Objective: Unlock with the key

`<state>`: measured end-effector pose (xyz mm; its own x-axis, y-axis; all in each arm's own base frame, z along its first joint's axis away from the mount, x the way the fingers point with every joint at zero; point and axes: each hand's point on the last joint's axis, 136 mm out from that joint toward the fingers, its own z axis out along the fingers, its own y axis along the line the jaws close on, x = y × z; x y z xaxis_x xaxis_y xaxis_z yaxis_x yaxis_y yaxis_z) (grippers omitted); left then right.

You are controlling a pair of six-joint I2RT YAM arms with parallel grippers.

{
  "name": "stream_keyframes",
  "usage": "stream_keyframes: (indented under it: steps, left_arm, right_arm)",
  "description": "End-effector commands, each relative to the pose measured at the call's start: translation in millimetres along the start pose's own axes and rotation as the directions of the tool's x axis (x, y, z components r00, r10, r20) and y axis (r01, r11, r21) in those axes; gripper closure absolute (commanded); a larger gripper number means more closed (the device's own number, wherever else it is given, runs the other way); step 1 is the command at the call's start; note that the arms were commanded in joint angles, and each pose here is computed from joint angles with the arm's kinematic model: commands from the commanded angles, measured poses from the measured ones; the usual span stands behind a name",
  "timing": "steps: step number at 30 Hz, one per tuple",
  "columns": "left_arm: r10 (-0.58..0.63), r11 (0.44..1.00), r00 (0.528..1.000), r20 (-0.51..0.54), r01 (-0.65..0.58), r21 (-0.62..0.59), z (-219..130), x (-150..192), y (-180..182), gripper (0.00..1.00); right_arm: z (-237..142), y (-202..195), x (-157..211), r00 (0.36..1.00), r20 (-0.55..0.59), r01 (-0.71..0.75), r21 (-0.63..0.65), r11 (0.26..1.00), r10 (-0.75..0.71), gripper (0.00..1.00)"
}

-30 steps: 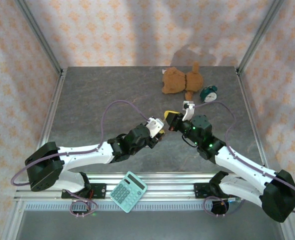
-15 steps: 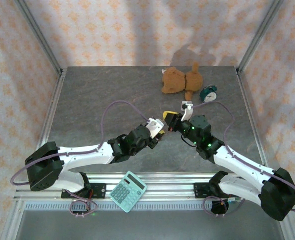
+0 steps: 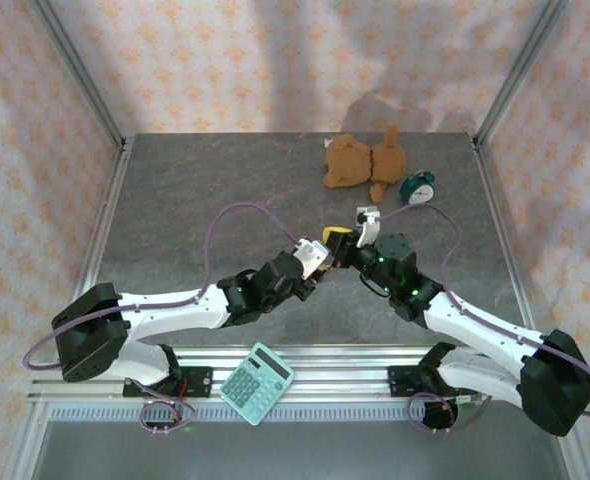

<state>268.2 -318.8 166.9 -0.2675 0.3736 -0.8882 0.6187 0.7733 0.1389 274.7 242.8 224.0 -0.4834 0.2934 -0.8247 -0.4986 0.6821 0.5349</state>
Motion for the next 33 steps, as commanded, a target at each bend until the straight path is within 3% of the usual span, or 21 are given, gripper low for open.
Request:
stream_keyframes:
  steps: [1,20,33]
  left_arm:
    - [-0.093,0.995,0.976,0.196,0.099,-0.023,-11.8,-65.4,7.5,0.67]
    - [-0.096,0.994,0.963,0.253,0.107,-0.031,-20.2,-82.5,13.3,0.68]
    - [-0.145,0.989,0.942,0.302,0.145,0.023,-33.4,-92.1,14.0,0.70]
  right_arm:
    - [-1.4,-1.9,31.1,0.996,-0.088,0.005,-0.006,1.000,-0.006,0.95]
    - [3.3,1.8,61.5,0.980,-0.198,-0.037,-0.064,0.997,0.023,0.95]
    - [4.5,-1.9,65.1,0.978,-0.205,-0.035,-0.052,0.998,0.023,0.95]
